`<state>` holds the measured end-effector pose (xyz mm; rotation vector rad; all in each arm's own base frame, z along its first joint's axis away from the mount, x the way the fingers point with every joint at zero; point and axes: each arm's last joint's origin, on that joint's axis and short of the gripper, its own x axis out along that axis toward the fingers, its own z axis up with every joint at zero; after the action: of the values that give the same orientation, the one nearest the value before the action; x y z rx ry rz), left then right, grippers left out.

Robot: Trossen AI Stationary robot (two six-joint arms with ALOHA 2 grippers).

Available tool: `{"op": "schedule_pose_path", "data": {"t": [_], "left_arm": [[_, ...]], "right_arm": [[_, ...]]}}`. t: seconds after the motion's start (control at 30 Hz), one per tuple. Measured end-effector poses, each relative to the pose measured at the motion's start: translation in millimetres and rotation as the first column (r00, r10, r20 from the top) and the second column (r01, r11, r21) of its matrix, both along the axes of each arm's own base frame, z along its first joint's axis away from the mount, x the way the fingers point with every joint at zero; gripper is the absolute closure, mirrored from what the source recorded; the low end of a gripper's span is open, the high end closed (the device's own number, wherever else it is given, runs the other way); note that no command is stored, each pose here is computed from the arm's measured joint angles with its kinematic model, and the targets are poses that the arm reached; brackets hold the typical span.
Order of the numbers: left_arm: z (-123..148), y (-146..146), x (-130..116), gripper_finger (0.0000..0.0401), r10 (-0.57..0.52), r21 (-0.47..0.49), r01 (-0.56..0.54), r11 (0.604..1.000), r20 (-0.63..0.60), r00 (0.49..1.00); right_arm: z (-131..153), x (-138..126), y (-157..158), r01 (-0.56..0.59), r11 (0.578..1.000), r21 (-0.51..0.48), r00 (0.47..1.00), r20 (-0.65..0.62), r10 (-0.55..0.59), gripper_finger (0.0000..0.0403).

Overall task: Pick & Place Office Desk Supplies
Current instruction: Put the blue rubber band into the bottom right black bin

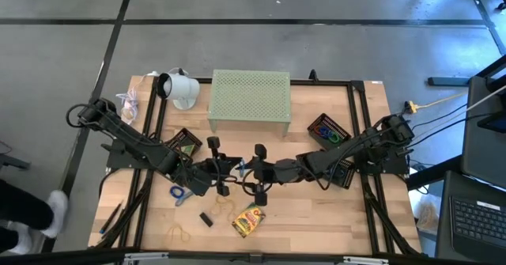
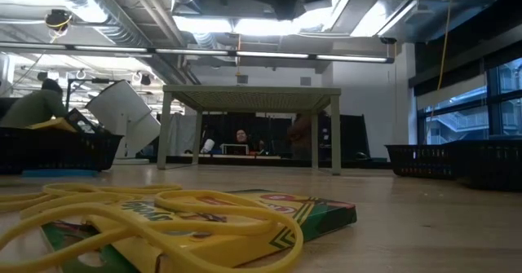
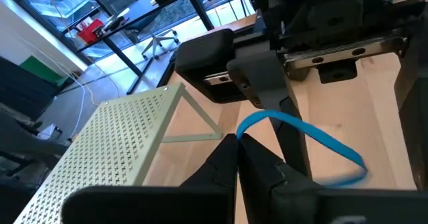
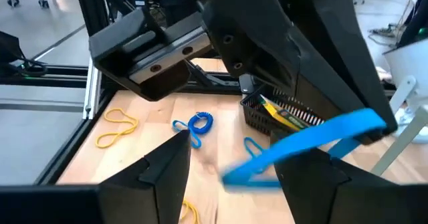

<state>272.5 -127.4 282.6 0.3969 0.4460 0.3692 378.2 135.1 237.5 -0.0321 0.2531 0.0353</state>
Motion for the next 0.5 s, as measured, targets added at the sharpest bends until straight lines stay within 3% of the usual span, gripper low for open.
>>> {"op": "schedule_pose_path", "data": {"t": [0.3, 0.5], "left_arm": [[1.1, -0.3, 0.6, 0.0398, 0.002, -0.014, -0.002, 1.0, 0.015, 1.0], [1.4, -0.4, 0.8, 0.0398, 0.002, -0.016, -0.002, 1.0, 0.02, 1.0]], "right_arm": [[1.1, 0.3, 0.1, -0.003, 1.0, -0.01, 1.0, 0.011, 0.003, 0.0201], [1.0, 0.3, 0.1, -0.003, 1.0, -0.01, 1.0, 0.011, 0.003, 0.026]]}}
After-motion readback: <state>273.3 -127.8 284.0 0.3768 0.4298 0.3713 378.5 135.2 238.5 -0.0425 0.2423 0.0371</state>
